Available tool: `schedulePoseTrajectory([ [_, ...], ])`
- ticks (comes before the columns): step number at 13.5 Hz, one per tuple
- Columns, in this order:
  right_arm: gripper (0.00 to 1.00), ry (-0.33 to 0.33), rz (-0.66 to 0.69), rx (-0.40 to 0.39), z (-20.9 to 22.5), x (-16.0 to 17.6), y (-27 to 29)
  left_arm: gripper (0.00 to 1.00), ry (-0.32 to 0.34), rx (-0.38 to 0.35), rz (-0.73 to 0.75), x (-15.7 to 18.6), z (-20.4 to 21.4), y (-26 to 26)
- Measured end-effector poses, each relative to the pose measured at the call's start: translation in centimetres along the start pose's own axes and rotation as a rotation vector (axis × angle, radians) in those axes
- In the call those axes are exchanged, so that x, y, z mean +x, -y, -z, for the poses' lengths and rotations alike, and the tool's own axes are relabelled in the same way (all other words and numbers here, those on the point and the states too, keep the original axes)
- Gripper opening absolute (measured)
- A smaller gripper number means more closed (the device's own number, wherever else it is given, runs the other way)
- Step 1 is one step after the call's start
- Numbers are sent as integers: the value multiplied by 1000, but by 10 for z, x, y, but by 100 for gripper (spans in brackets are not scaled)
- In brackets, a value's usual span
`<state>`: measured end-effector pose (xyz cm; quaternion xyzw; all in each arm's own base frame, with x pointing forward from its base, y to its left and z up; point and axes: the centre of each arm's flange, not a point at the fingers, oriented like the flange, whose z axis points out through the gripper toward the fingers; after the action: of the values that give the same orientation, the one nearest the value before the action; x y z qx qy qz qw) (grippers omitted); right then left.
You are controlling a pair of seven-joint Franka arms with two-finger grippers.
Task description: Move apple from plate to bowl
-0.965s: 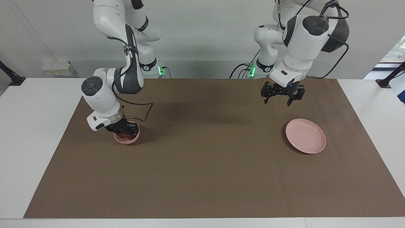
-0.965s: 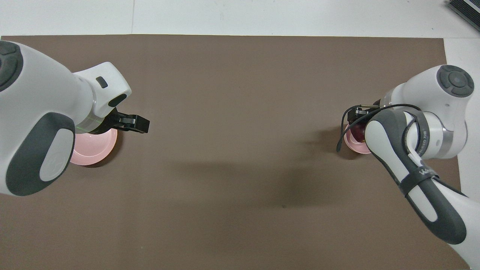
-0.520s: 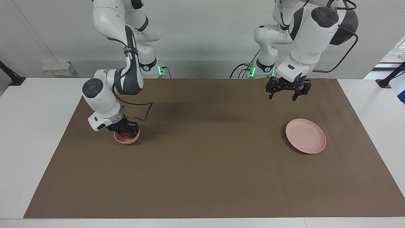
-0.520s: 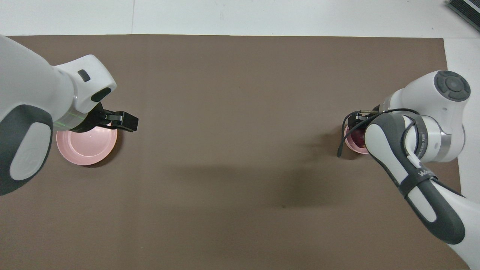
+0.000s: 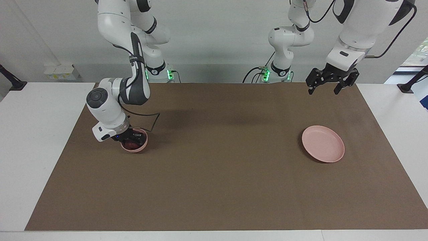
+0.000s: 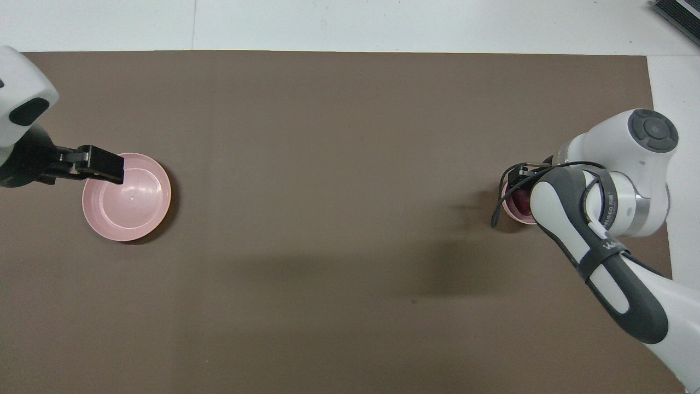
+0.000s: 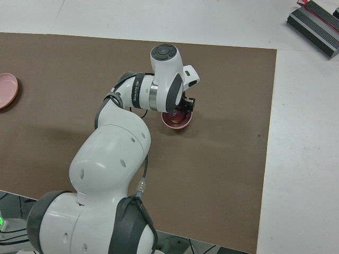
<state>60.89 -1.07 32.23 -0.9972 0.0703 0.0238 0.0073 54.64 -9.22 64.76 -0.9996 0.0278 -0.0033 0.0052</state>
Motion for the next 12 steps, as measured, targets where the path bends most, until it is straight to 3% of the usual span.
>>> schedulePoseTrajectory([
  [3,77,-3,-9,2,1,0,6,100,-5,3,0,-11,18,0],
  [5,96,-27,-8,6,15,4,8,100,25,8,0,-18,21,0],
  [6,100,-41,-7,9,32,6,10,100,27,8,0,-20,23,0],
  [12,100,-95,4,28,173,-11,10,100,19,1,-71,-25,31,6],
])
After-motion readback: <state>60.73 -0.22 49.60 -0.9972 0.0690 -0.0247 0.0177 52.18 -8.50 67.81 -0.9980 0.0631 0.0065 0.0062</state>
